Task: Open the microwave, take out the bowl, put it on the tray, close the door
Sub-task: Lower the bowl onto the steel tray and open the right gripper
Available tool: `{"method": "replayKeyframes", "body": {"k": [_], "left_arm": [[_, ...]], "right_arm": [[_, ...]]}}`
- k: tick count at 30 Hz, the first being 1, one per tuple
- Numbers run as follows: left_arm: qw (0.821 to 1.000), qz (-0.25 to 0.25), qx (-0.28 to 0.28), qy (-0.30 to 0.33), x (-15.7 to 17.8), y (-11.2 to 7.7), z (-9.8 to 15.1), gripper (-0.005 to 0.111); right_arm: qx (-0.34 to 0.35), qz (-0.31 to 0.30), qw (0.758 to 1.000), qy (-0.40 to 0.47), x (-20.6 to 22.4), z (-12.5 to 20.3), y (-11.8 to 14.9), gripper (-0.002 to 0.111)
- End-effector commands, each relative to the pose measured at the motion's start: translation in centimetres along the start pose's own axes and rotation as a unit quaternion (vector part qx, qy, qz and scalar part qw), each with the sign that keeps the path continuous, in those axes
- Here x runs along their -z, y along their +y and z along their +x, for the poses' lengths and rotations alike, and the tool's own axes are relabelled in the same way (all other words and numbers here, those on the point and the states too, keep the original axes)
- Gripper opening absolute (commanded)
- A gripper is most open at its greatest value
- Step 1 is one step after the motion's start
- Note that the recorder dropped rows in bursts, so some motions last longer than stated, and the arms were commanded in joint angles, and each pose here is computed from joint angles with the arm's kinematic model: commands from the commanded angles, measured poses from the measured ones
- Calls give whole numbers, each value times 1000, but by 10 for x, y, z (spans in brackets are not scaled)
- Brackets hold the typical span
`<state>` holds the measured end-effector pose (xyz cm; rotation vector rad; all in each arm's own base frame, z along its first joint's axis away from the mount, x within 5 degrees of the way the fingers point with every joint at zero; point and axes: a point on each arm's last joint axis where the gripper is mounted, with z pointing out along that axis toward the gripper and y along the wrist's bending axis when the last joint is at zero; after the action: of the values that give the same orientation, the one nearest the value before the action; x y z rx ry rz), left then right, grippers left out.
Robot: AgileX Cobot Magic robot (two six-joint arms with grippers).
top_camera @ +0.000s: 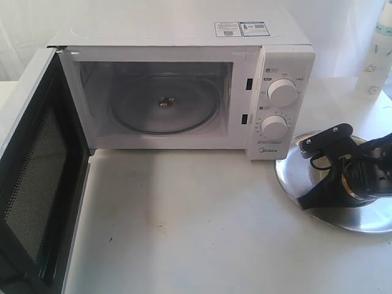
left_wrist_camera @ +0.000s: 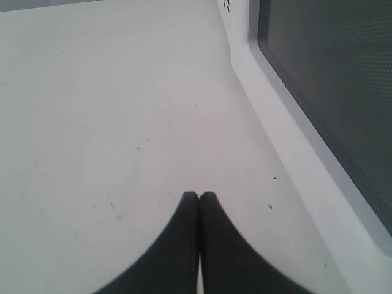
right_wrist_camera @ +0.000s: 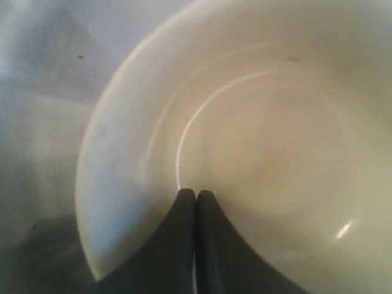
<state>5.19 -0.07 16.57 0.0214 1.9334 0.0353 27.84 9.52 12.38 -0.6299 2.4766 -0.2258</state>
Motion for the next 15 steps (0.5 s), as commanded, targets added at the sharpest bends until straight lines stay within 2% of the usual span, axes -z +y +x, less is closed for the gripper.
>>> {"method": "replayKeyframes", "body": {"k": [1,9,11,15], "left_arm": [[1000,5,3,-2,0,-1,-1,0],[1000,5,3,-2,0,-1,-1,0],[1000,5,3,-2,0,-1,-1,0],[1000,5,3,-2,0,-1,-1,0]], "right_arm": [[13,-6,999,53,0,10,-1,0],[11,-42,992,116,7,20,5,0],[12,-63,987,147,10,26,9,0],[26,-147,967,208,17,37,22,0]]}}
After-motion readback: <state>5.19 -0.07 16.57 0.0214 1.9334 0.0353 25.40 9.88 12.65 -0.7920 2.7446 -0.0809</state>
